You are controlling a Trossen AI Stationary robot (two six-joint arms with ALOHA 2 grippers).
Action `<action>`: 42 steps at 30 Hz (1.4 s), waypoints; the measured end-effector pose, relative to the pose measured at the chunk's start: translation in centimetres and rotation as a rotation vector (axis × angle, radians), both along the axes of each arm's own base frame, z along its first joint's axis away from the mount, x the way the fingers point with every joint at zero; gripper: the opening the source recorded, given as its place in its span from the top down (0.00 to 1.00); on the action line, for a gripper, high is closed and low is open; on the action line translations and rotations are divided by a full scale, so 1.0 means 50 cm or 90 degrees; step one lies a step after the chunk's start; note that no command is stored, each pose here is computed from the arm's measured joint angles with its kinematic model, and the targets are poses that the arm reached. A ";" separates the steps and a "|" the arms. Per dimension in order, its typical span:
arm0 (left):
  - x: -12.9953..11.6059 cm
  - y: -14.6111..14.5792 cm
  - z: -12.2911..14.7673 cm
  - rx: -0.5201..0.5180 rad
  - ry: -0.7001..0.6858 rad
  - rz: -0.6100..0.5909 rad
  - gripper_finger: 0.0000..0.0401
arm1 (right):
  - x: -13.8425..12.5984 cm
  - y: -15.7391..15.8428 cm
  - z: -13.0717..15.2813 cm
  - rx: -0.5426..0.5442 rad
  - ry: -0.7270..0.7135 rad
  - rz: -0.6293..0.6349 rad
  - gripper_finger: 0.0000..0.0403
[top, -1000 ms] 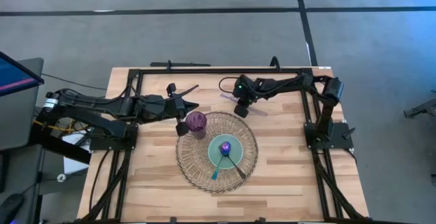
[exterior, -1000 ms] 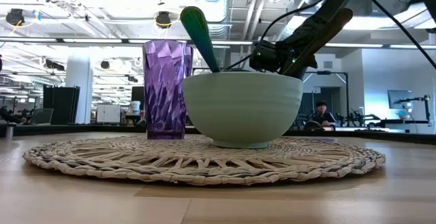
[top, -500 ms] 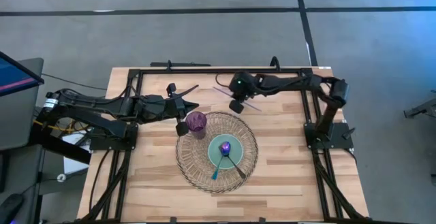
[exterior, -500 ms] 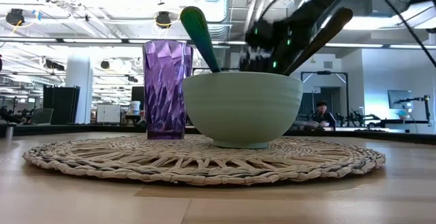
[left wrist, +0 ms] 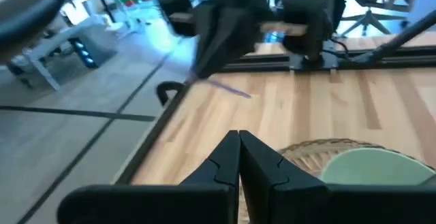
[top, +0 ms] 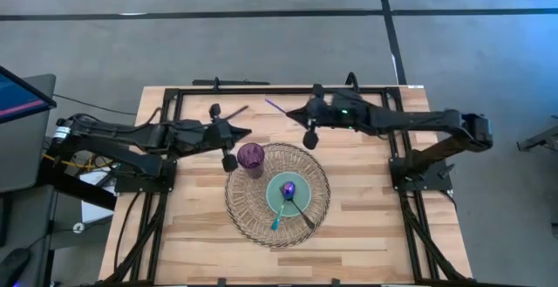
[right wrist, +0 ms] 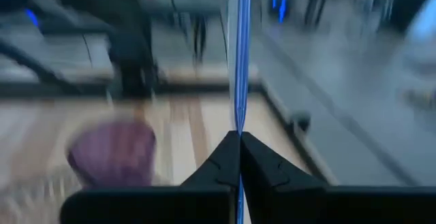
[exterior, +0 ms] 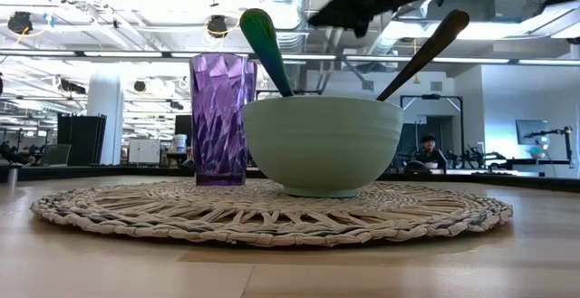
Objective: Pick & Place Utensil
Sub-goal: Put the purple straw into the purple glass cup on the table placemat
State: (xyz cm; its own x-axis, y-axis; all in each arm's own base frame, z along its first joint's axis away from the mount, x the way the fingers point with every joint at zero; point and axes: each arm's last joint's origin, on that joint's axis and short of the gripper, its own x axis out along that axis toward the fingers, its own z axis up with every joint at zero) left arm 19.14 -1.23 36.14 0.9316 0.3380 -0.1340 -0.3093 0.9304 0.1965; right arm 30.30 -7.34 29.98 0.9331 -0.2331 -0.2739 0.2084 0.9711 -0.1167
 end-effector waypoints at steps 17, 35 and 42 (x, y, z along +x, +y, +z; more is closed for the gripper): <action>-0.066 0.021 -0.011 -0.007 0.056 0.156 0.98 | 0.056 0.059 -0.059 -0.043 -0.410 0.177 1.00; -0.056 0.019 -0.064 -0.011 0.096 0.161 0.98 | 0.209 0.132 -0.070 -0.040 -0.429 0.271 1.00; -0.056 0.019 -0.064 -0.010 0.096 0.160 0.98 | 0.239 0.135 -0.105 -0.044 -0.397 0.269 1.00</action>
State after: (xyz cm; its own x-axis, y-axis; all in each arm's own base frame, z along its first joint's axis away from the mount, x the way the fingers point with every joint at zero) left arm 16.33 -0.27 32.94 0.7876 0.5529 -0.2719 -0.4996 0.8313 0.2434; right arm 42.24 -0.61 24.74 0.9240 0.1811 0.3368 -0.1324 0.9778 -0.1626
